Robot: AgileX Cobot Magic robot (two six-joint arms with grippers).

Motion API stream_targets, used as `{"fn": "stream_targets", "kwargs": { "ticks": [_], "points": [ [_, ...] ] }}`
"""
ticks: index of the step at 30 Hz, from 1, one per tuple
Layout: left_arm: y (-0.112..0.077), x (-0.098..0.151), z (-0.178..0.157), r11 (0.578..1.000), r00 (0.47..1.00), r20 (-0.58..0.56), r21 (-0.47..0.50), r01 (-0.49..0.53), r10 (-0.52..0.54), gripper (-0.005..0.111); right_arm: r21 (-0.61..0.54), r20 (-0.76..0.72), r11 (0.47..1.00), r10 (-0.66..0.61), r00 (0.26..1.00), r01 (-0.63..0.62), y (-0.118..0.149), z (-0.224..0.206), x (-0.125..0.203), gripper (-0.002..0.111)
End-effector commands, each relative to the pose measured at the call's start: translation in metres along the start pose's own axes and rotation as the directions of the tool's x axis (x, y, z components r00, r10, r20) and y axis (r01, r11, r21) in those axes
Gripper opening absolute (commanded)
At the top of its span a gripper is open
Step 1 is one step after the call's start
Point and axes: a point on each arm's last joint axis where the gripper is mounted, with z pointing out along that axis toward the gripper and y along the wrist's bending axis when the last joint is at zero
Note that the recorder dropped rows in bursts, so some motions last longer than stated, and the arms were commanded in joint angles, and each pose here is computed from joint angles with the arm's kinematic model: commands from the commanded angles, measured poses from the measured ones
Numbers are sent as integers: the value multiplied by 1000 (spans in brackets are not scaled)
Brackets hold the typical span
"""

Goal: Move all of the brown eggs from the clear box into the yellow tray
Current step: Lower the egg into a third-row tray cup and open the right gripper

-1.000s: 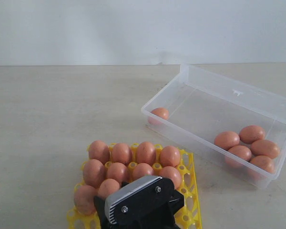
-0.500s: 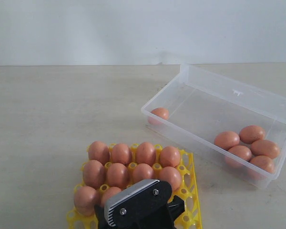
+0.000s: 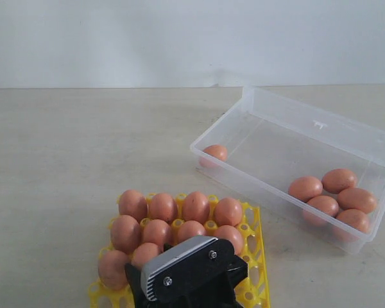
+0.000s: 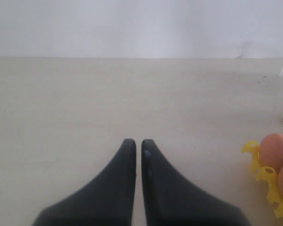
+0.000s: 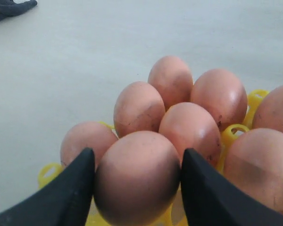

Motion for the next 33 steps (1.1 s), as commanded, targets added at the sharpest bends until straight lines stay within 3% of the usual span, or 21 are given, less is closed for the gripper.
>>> {"fn": "stream_targets", "kwargs": {
  "ticks": [1,5,9,13,33],
  "points": [
    [0,-2,0,1000,1000,16,5,13,-13,4,-40,39,999,13,999,-11,5,-2,-9,11],
    [0,-2,0,1000,1000,16,5,13,-13,4,-67,43,996,59,997,-56,8,-9,-25,11],
    [0,-2,0,1000,1000,16,5,13,-13,4,44,-131,982,191,973,-186,1,-18,-27,11],
    [0,-2,0,1000,1000,16,5,13,-13,4,28,-262,983,184,947,-183,5,-26,-27,11],
    [0,-2,0,1000,1000,16,5,13,-13,4,14,-194,992,126,973,-126,4,-26,-35,11]
  ]
}}
